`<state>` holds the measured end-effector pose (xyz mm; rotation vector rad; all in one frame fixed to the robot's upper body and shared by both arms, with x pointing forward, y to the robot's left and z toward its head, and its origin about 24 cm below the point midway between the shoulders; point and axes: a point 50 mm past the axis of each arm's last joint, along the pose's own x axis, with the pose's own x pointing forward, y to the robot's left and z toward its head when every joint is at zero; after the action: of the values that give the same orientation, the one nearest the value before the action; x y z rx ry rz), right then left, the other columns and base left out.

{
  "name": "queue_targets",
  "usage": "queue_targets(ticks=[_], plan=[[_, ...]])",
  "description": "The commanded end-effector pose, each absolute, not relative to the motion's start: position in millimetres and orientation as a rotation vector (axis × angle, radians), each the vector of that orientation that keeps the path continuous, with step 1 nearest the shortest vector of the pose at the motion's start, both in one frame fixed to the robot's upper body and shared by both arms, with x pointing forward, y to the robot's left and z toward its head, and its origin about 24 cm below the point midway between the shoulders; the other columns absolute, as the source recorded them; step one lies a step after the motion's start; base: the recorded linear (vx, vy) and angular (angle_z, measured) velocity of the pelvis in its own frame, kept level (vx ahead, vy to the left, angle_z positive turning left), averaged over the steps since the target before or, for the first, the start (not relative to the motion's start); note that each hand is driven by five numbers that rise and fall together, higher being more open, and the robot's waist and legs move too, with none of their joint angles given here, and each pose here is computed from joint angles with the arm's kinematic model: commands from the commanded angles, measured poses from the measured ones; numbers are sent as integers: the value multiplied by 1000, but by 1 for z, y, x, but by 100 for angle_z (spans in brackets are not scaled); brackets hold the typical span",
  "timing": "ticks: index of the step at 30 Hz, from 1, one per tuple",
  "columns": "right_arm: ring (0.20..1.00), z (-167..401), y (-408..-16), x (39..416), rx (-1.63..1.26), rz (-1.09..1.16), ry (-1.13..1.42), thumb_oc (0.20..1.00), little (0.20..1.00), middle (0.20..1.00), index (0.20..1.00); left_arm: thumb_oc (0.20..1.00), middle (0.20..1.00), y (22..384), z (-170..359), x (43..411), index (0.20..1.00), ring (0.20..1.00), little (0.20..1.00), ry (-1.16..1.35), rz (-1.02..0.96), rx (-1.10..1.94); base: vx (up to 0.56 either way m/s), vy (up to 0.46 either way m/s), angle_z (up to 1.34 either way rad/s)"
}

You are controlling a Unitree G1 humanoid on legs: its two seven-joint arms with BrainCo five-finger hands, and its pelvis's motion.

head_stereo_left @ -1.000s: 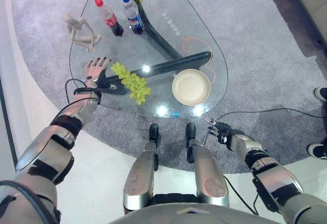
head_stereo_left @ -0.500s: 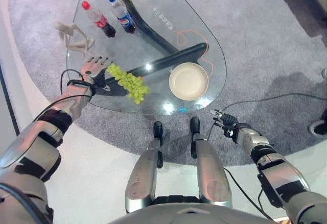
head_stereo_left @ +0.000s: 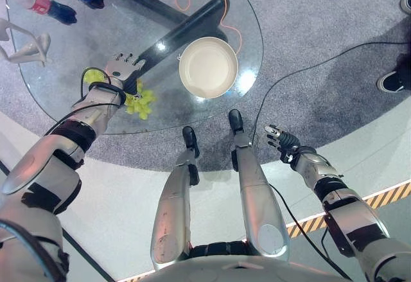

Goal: Pick up fruits into the plate

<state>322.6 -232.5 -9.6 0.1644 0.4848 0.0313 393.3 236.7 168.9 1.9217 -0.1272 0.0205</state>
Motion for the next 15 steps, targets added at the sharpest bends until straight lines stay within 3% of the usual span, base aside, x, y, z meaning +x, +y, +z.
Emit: queue_targets(ticks=[1,15], plan=[[1000,11,-228,336,208,42,380,1000,1000,1000,1000,1000,1000,243,181,396,1000,1000,1000,-82,37,1912,2,114,-69],[1000,15,-243,334,179,33,338,1000,1000,1000,1000,1000,1000,247,164,392,1000,1000,1000,4,-42,1851,-5,65,-19]])
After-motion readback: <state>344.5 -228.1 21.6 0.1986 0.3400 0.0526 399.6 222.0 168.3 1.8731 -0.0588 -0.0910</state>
